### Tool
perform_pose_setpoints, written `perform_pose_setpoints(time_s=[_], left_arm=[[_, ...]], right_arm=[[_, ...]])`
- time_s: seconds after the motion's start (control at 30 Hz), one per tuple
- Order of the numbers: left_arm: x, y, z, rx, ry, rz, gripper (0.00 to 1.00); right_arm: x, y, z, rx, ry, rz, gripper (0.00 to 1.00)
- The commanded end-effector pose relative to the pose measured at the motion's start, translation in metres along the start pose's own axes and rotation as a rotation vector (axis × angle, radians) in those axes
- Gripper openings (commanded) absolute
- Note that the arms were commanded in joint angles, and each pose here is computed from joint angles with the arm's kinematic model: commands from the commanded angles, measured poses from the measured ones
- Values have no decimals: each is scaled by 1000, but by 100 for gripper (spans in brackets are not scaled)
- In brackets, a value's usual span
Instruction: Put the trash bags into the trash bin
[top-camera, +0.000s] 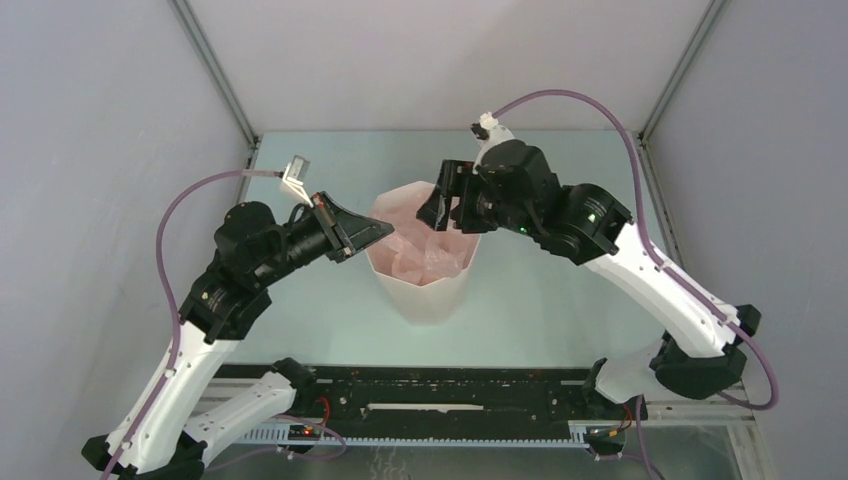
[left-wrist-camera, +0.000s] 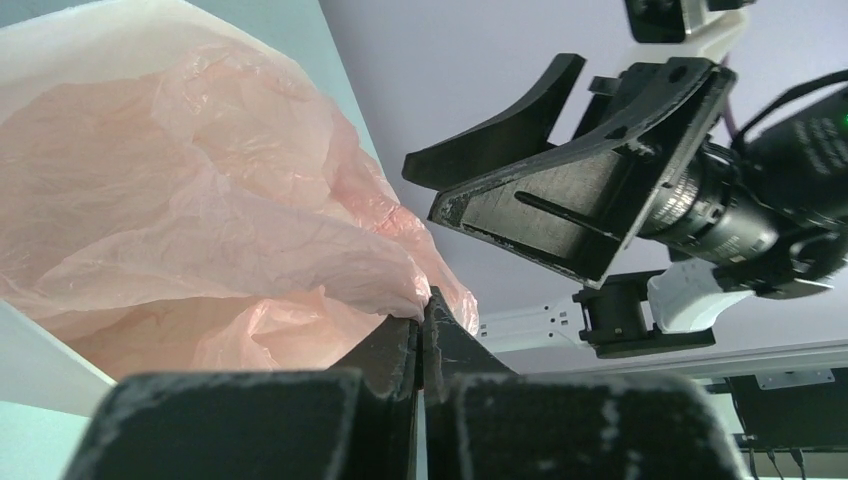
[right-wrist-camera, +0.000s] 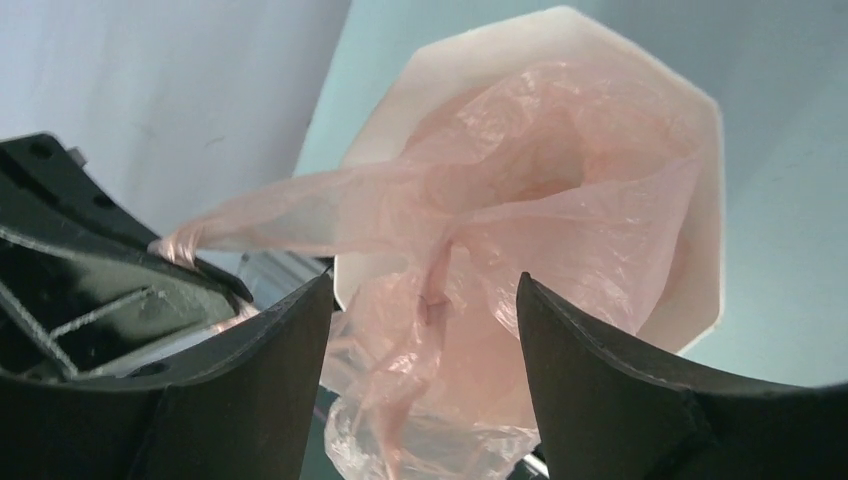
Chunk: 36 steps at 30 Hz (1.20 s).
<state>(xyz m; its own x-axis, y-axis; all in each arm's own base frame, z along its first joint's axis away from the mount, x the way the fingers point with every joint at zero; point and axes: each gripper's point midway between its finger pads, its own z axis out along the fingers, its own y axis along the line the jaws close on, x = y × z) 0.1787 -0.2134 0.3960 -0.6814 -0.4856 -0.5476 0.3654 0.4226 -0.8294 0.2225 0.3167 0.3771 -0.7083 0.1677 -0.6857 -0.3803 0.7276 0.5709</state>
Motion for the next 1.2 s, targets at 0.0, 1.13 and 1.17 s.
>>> perform_pose_setpoints(time_s=[0.0, 1.13, 1.17], left_arm=[[1, 3, 0, 5, -1, 27, 0], [5, 67, -70, -368, -103, 78, 0], [5, 70, -75, -389, -105, 96, 0]], right_arm=[[-13, -27, -12, 307, -100, -42, 77], [6, -23, -76, 83, -163, -263, 5], [3, -32, -79, 80, -184, -230, 3]])
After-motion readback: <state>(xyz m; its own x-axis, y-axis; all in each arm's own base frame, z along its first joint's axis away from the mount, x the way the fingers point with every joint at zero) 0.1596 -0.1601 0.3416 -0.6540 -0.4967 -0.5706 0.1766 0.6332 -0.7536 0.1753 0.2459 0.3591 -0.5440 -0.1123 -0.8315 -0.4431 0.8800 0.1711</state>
